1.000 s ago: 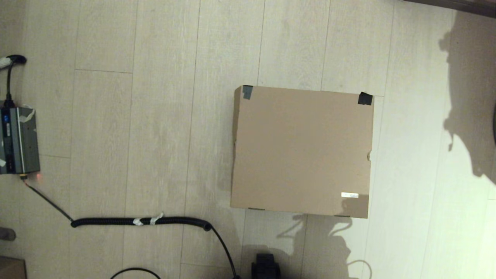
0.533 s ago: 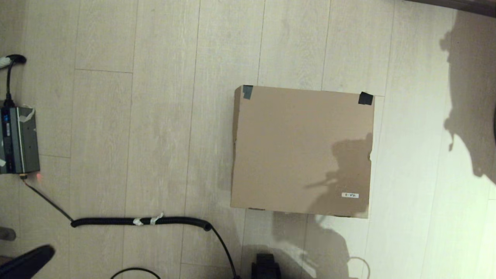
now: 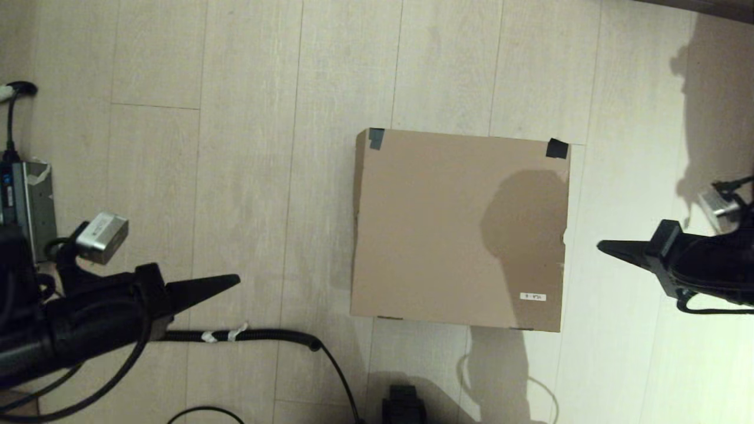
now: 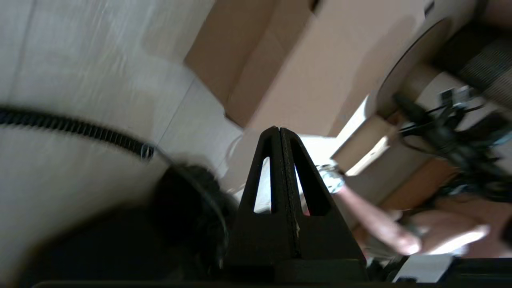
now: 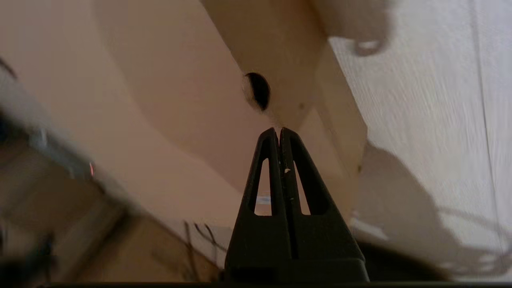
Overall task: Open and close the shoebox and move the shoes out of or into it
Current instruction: Open the shoe box
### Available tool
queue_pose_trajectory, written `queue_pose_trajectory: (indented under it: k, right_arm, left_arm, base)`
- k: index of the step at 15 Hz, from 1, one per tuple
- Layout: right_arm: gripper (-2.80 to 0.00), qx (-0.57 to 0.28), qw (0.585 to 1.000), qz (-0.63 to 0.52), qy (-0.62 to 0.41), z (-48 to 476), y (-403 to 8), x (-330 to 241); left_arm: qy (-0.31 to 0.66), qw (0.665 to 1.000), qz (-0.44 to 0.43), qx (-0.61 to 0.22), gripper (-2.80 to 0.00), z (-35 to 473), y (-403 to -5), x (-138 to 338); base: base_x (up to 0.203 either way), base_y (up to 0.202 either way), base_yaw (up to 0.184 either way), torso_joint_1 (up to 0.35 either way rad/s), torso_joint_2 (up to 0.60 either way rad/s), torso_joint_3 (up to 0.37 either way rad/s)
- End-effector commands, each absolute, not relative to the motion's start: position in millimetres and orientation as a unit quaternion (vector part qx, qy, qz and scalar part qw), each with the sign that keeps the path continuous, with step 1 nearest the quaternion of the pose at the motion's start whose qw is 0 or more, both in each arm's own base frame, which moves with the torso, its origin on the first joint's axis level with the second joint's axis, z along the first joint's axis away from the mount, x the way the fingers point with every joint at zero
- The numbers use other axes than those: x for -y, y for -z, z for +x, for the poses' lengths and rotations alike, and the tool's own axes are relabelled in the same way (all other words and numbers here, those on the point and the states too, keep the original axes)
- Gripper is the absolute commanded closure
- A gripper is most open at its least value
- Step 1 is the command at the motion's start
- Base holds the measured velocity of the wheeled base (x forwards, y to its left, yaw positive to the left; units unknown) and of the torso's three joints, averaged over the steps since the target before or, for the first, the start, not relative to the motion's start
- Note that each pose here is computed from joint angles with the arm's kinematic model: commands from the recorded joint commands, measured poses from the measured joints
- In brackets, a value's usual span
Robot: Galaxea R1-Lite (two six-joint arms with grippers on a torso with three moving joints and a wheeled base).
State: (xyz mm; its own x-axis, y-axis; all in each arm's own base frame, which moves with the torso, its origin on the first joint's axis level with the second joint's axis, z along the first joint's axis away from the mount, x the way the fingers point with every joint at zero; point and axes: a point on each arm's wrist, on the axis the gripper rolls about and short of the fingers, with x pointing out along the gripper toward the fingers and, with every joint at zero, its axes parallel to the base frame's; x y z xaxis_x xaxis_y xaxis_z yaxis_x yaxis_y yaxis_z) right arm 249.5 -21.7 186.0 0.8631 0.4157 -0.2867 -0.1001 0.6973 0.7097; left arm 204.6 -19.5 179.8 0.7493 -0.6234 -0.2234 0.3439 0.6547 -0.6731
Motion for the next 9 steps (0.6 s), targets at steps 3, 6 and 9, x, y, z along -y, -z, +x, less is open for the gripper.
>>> queue_pose_trajectory:
  k: [3,6,9]
  right_arm:
    - [0.00,-0.266,0.898,0.283,-0.205,290,-123,58]
    - [0.00,-0.248,0.905,0.280,-0.203,304,-97,77]
    - [0.00,-0.238,0.895,0.284,-0.248,311,-71,81]
  left_arm:
    - [0.276,0.865,-0.333,-0.255,0.00,275,-120,22]
    - [0.287,0.866,-0.331,-0.242,0.00,299,-97,24]
    - [0.314,0.863,-0.325,-0.228,0.00,321,-87,39]
  base:
    - [0.000,0.000,0.000,0.000,0.00,0.000]
    - [0.000,0.000,0.000,0.000,0.00,0.000]
    - [0.000,0.000,0.000,0.000,0.00,0.000]
